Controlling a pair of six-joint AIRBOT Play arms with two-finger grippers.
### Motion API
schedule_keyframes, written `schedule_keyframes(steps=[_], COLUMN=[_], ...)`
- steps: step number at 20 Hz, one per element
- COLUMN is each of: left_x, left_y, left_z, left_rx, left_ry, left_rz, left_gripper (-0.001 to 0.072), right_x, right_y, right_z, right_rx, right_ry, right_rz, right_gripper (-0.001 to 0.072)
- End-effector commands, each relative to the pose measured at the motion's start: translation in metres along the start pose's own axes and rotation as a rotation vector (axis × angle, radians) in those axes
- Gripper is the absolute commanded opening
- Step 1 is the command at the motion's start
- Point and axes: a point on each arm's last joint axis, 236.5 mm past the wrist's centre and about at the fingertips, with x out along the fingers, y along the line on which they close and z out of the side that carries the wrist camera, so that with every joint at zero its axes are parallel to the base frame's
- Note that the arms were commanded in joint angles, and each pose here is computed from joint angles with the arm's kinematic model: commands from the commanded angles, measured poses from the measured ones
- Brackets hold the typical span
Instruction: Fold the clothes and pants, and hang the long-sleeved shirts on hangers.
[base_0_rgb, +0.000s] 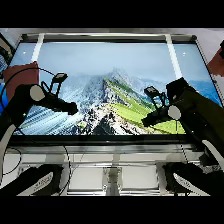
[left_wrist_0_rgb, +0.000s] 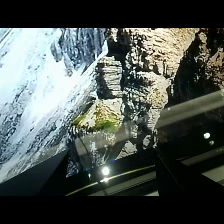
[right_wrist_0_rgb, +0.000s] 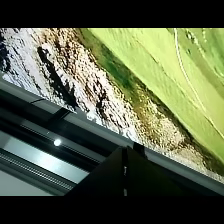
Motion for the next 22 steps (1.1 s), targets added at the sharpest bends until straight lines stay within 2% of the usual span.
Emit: schedule_keyframes(steps=[1,19,22], left_x=[0.0,0.0,0.0], left_y=[0.0,0.001,0.016], left_z=[0.0,0.009,0.007], left_rx=[-0.001,-0.002,0.027], left_ry=[0.001,-0.036,-0.029], left_rz=[0.0,0.005,0.064], left_gripper=[0.0588,0.0589,0.0587], right_x=[0.007,0.004,0.004], right_y=[0.008,0.023,0.023], right_z=[0.0,0.023,0.026], right_rx=[0.021,0.063,0.064], right_ry=[-0.03,-0.122,-0.138], right_rz=[0.033,0.103,0.102], right_gripper=[0.0007,0.0008,0.0008])
